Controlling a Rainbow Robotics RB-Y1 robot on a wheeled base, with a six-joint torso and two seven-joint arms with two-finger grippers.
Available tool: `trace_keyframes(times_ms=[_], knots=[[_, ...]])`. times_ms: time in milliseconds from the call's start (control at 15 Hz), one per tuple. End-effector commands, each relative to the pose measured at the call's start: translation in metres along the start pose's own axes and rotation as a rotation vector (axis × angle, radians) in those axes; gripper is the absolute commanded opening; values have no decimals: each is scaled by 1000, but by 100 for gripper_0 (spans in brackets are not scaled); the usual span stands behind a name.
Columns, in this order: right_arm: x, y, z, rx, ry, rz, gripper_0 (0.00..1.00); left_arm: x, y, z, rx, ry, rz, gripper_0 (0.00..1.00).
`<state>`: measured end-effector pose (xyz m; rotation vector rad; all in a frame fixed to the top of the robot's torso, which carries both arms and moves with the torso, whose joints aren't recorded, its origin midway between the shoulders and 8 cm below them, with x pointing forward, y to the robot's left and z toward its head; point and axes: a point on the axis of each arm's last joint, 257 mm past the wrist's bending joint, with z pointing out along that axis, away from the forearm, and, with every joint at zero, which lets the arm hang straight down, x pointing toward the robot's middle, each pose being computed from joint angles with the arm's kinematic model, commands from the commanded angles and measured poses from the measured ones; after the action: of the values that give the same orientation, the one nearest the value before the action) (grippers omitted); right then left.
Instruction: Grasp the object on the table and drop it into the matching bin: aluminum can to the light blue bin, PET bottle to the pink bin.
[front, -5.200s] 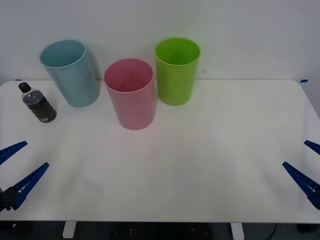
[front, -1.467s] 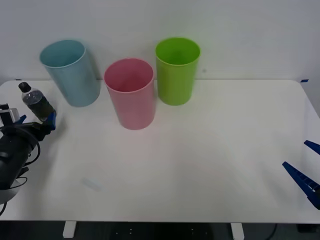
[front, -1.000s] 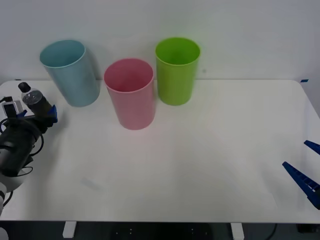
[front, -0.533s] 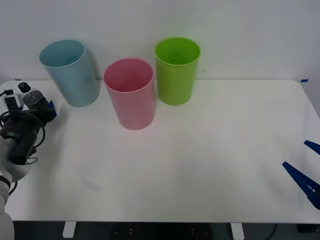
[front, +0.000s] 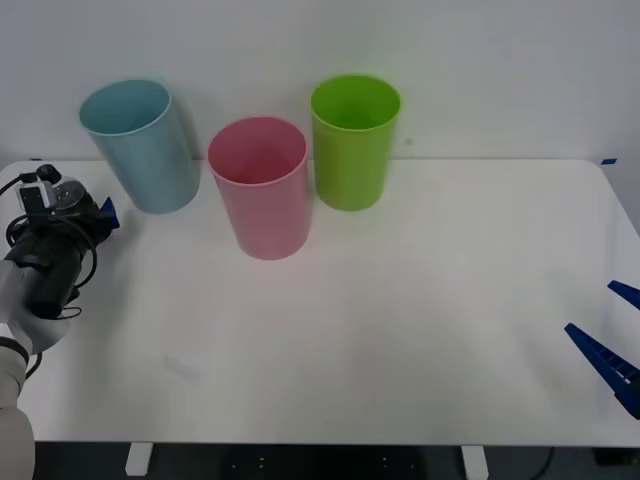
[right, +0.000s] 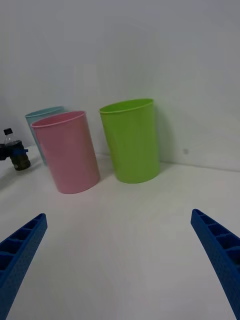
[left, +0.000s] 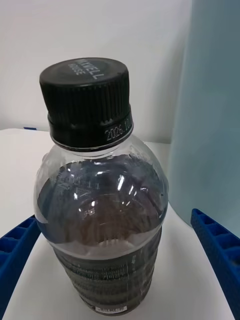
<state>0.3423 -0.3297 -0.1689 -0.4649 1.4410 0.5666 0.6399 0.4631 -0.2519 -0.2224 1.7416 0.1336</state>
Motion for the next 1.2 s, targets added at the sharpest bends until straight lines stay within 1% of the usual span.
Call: trace_keyframes(times_ms=[67,133,200,267,733,867,933,1000,1067,1200], knots=[[0,0,0,0,0,0,100,0,-1,0,1,0,3,58],[0,0,0,0,0,0,100,0,-1,0,1,0,1,24],[0,0,0,0,0,0,100,1,0,0,1,2,1,10],[0,0,0,0,0,0,100,1,0,0,-2,1,4,0],[0,0,0,0,0,0,100,3,-7,0,13,6,8,0],[0,0,0,0,0,0,100,4,-12,0,32,6,8,0],[0,0,0,0,0,0,100,6,-14,-1,42,7,-2,0],[0,0,0,0,0,0,100,11,-18,-3,57,15,-2,0],[0,0,0,0,0,0,100,11,-18,-3,65,18,-3,0],[0,0,0,0,0,0,100,10,-18,-6,104,12,-5,0]])
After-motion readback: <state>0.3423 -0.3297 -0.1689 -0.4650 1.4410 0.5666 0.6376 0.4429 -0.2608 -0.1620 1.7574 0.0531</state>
